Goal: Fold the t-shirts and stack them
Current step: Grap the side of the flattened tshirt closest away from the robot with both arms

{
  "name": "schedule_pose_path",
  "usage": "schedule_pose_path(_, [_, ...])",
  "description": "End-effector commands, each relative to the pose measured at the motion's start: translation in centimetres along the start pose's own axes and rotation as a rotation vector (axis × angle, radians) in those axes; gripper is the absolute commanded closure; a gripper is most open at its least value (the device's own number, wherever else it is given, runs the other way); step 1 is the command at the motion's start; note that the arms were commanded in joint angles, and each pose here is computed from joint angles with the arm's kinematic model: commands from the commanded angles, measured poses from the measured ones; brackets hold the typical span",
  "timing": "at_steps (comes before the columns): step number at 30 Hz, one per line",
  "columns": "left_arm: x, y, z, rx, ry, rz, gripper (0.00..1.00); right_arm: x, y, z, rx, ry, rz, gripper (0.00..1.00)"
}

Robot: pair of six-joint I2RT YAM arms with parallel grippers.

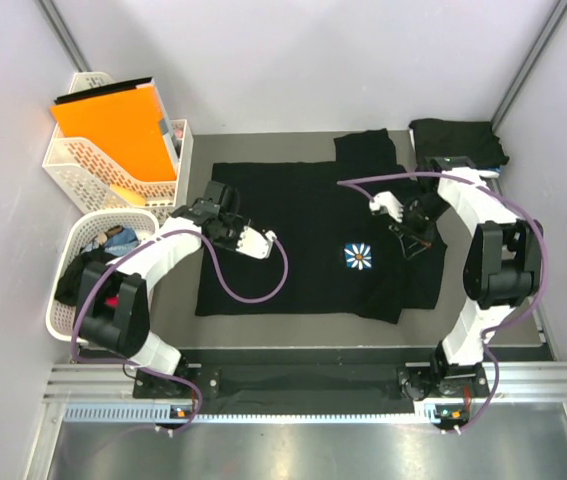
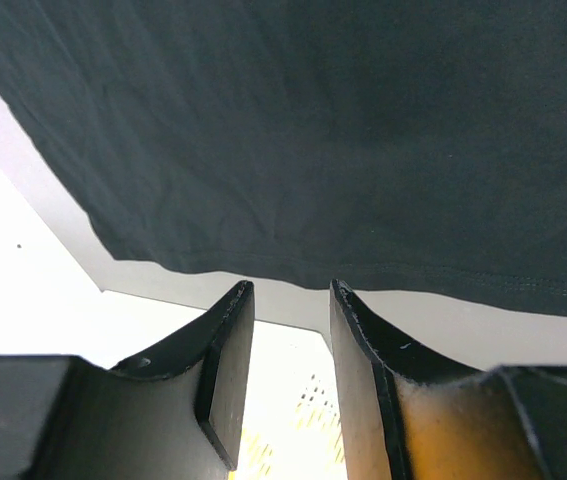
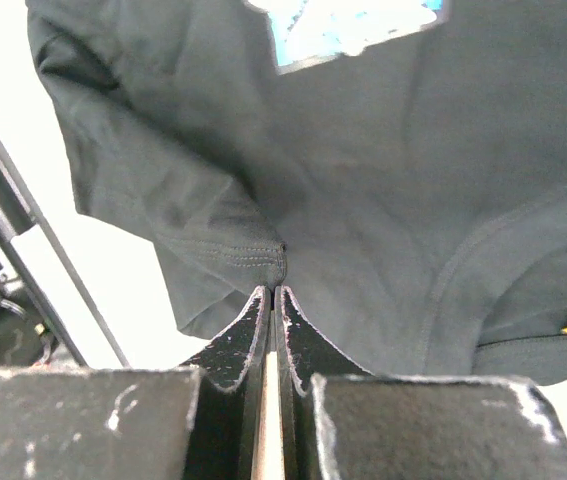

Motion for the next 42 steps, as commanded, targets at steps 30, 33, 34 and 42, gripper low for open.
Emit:
schedule_pose_path(30, [0.6, -0.6, -0.7, 0.026, -0.007, -0.021, 0.58, 3.5, 2.8, -0.1, -0.188, -0.106, 0.115, 0.53])
schedule_pose_path(33, [0.4, -0.7, -0.7, 0.025, -0.01, -0.013, 0.58, 2.4, 2.3, 1.1, -0.219, -0.249, 0.14, 0.51])
schedule_pose_path(34, [0.4, -0.7, -0.8, 0.022, -0.008, -0.011, 0.58, 2.4, 1.5, 1.7, -0.254, -0.297, 0.141, 0.5])
schedule_pose_path(42, [0.2, -0.6, -0.4, 0.027, -0.001, 0.003, 0.59, -0.4, 3.0, 7.9, -0.123, -0.516, 0.245, 0.52])
Point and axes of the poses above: each gripper's point midway between its finger pads, its own y axis out along the fingers, its own z axis along the line the jaws close on, x = y × z, the point moved 1 cm from there along -y, back along the fingers, and after that the axes turned 1 degree about -y, right-handed, at the moved point
